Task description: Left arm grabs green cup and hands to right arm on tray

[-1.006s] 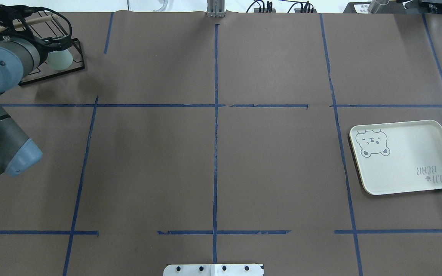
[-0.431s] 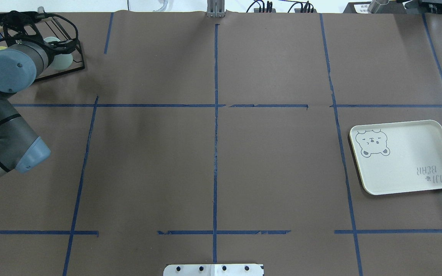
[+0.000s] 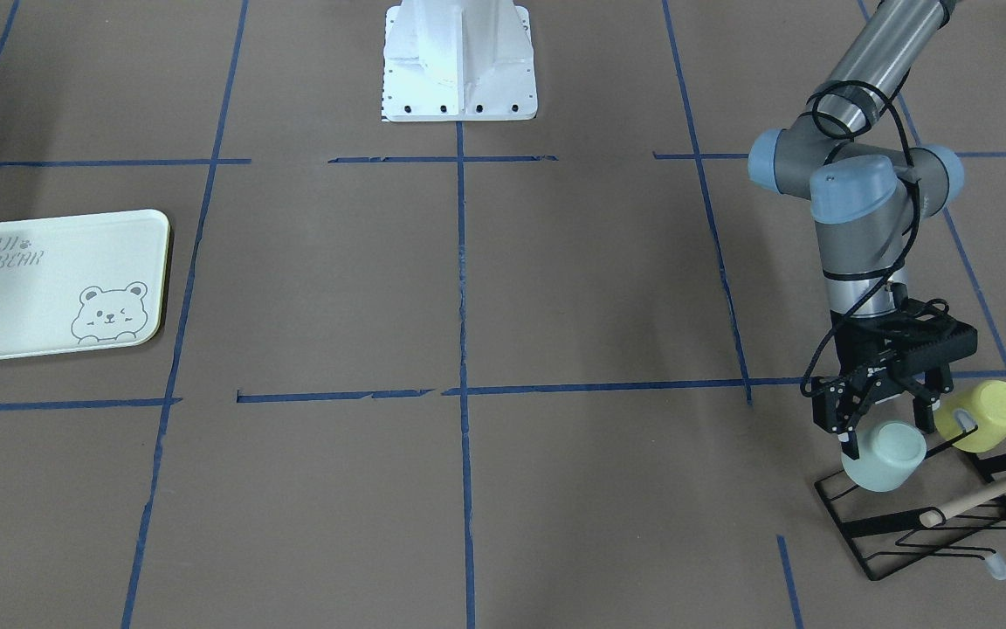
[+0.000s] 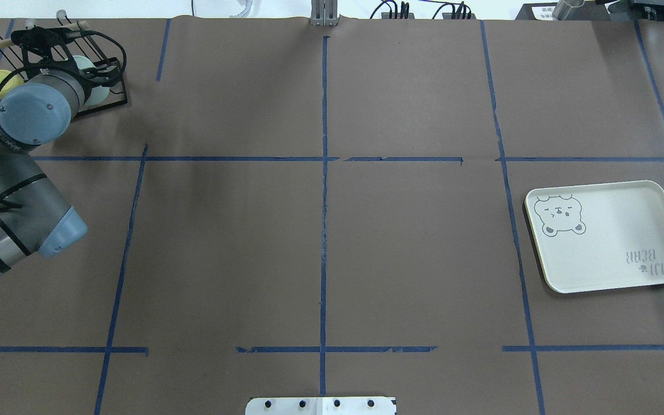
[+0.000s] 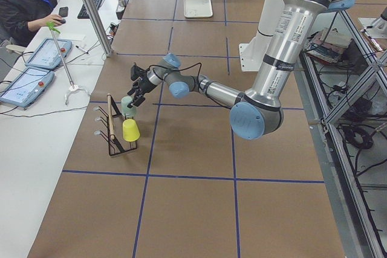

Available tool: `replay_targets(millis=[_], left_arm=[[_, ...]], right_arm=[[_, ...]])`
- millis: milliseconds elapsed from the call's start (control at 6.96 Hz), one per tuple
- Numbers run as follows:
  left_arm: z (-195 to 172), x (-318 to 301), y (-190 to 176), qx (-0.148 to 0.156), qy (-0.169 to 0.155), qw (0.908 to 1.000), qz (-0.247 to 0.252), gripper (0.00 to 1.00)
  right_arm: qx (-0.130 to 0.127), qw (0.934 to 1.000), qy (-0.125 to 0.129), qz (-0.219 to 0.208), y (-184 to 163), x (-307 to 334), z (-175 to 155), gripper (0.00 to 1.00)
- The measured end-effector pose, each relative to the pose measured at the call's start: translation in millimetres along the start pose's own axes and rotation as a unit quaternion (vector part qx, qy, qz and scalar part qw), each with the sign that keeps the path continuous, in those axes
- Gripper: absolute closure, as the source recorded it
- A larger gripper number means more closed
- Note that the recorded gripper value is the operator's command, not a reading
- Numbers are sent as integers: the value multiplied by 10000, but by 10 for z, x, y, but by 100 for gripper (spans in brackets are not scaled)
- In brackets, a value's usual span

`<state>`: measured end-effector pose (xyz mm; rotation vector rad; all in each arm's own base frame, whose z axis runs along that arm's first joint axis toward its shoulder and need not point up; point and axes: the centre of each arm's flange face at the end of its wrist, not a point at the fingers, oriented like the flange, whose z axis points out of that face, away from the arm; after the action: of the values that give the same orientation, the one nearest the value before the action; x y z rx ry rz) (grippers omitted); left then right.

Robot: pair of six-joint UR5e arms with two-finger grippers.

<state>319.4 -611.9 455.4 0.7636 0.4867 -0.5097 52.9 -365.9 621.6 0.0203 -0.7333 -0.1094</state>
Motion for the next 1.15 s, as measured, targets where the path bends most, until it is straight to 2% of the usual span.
replay_targets(millis=[719, 1150], left_arm=[[169, -66, 99, 29, 54, 10000, 6, 0], [172, -126, -51, 143, 36, 9999, -42, 0]], right_arm=[[-2, 10000, 2, 1, 2, 1, 1, 0], [-6, 10000, 4, 5, 7, 4, 4, 0]])
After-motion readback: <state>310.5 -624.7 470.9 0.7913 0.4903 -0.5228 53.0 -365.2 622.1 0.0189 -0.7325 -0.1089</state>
